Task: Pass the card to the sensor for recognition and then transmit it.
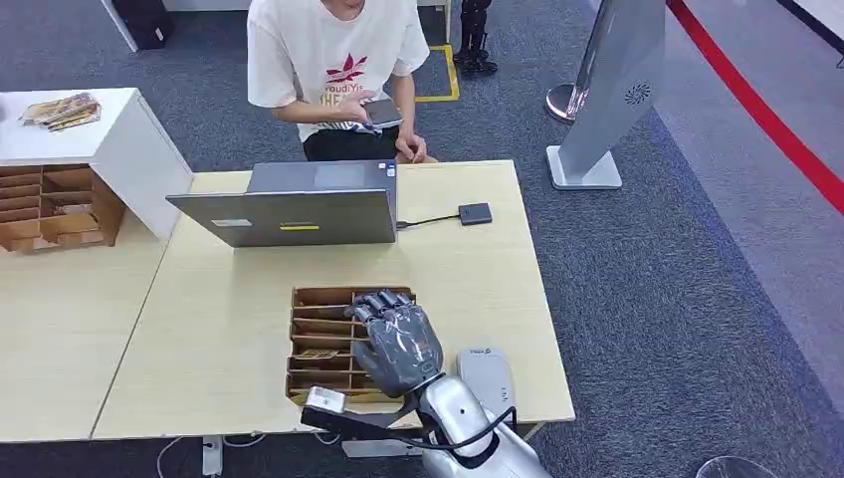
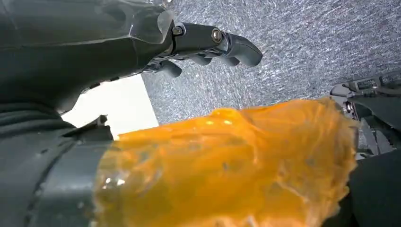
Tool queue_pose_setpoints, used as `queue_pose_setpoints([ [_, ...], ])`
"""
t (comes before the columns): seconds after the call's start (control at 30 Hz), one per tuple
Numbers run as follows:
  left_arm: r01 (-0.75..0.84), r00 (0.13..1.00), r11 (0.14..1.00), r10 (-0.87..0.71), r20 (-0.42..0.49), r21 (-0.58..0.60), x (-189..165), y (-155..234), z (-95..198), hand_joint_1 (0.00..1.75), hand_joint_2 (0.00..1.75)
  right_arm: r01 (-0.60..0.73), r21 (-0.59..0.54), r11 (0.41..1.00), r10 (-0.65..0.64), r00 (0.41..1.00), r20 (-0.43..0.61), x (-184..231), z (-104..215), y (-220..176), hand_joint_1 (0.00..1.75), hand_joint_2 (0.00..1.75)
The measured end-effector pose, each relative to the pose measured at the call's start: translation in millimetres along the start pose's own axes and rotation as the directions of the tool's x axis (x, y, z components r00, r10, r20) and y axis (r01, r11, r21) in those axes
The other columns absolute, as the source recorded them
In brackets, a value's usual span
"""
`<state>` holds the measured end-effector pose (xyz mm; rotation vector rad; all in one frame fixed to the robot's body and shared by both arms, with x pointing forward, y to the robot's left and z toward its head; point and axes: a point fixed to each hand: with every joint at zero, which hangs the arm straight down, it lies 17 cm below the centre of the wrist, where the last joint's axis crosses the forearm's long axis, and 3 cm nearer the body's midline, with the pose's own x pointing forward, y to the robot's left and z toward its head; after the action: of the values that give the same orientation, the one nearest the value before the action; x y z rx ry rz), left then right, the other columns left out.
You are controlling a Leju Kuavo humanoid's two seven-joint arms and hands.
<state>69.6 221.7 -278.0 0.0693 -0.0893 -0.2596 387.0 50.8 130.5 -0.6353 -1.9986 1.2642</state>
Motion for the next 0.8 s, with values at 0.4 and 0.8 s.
queue_pose_setpoints([
  [0.4, 0.000, 1.000, 1.000, 0.000, 0.000, -0.001, 0, 0, 0, 0.00, 0.00, -0.012, 0.032, 0.999, 0.013, 1.000, -0.015, -8, 2, 12, 0.75, 1.75],
  [0.8, 0.000, 1.000, 1.000, 0.000, -0.004, -0.001, -1, 0, 0, 0.00, 0.00, -0.021, 0.053, 0.998, 0.022, 0.999, -0.029, -16, 3, 19, 0.77, 1.75],
])
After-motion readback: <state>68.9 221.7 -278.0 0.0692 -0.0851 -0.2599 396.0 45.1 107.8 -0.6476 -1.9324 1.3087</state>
